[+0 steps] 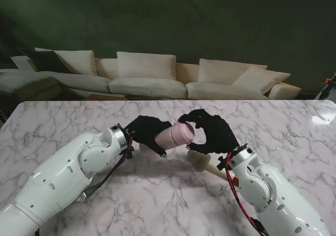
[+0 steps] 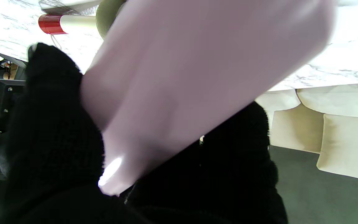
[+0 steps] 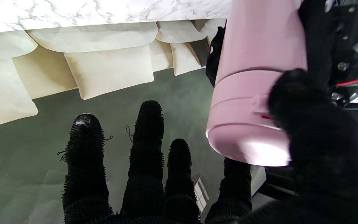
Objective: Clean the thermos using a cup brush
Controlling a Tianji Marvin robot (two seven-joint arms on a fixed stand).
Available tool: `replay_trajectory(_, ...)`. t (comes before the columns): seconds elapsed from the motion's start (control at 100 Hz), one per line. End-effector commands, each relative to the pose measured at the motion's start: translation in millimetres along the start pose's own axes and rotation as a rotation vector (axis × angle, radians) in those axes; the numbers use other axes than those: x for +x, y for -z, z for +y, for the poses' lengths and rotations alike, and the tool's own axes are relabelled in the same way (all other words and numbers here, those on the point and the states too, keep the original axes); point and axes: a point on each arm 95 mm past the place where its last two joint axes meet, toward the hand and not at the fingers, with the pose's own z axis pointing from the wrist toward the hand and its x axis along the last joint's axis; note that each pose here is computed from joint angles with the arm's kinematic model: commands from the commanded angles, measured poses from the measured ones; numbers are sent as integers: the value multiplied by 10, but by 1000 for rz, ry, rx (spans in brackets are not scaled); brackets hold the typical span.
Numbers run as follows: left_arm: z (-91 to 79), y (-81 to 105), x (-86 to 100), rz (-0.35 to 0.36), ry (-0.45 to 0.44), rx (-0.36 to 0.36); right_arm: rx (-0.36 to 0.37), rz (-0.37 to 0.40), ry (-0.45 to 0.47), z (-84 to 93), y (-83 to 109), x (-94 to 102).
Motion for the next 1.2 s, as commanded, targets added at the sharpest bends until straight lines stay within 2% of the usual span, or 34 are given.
replay_trajectory(0.0,-43,-50,52,16,-1,3,-18,-1,-25,-49,-53,67)
replay_trajectory(0.33,-29,-74,58,17,4,-3,-74,-66,-63,-193,-155,164)
replay_trajectory(0.51,-15,-92,68,22,5,-7,-52,-90,-157,-223,-165,248)
replay_trajectory(0.67,-21,-81,61,19,3,-5,-13,-44,-171,-164,-109,277)
replay_trajectory(0.85,-30,-65,48,15,0,-2,43,27,-150,-17,-9,241)
replay_trajectory(1.03,-44,-37,29,12,-6,-2,108,52,-80,133,117,161)
replay_trajectory(1.19,-54,-19,22,13,-11,1,122,38,47,181,166,43)
